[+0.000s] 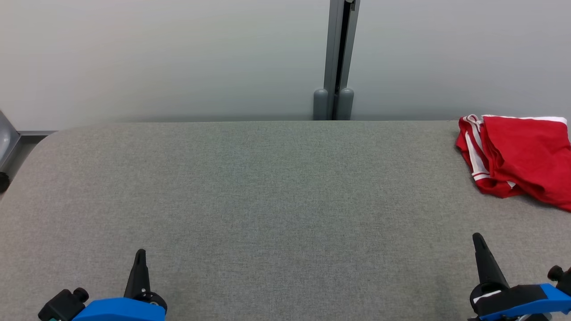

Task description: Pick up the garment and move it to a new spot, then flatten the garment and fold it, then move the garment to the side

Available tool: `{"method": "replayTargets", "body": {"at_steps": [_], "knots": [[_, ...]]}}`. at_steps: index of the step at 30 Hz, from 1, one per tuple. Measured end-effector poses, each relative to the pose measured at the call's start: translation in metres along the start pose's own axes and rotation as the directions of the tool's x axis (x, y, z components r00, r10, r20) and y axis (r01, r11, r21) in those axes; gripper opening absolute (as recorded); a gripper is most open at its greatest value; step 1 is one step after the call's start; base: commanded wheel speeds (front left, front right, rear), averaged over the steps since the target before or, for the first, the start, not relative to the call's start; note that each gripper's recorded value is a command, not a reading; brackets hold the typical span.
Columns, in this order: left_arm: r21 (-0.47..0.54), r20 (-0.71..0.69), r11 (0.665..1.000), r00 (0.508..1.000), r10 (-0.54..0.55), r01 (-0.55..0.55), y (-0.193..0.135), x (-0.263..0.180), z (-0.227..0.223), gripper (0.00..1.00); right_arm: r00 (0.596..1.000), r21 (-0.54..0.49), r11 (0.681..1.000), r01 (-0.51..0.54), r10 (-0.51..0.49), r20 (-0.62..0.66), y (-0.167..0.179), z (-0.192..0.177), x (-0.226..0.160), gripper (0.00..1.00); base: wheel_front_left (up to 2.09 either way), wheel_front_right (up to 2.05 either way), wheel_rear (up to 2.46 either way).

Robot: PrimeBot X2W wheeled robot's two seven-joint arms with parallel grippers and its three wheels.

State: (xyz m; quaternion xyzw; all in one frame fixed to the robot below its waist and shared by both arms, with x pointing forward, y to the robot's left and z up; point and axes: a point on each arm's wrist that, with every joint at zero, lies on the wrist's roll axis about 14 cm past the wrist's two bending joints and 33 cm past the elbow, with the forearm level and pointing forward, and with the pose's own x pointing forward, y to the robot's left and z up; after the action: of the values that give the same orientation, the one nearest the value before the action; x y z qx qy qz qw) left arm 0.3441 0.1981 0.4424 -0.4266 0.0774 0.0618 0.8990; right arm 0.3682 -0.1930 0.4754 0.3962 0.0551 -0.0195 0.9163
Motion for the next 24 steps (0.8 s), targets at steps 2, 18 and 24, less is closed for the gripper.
{"method": "replayTargets", "body": {"at_steps": [2,18,24], "knots": [[-0.025,0.006,1.0,1.0,-0.004,0.004,-0.002,0.002,0.003,0.0,1.0,0.025,1.0,-0.001,0.001,0.002,0.0,0.0,0.0,0.0,0.0,0.0,0.0],[-0.195,0.016,0.98,1.0,-0.027,0.029,-0.011,0.009,0.012,0.0,1.0,0.214,0.977,-0.016,0.014,0.013,0.004,0.004,0.004,0.0,0.0,0.0,0.0],[-0.252,0.024,0.967,0.999,-0.039,0.044,-0.016,0.013,0.016,0.0,0.999,0.276,0.961,-0.029,0.024,0.021,0.007,0.008,0.007,0.0,0.0,0.0,0.0]]}}
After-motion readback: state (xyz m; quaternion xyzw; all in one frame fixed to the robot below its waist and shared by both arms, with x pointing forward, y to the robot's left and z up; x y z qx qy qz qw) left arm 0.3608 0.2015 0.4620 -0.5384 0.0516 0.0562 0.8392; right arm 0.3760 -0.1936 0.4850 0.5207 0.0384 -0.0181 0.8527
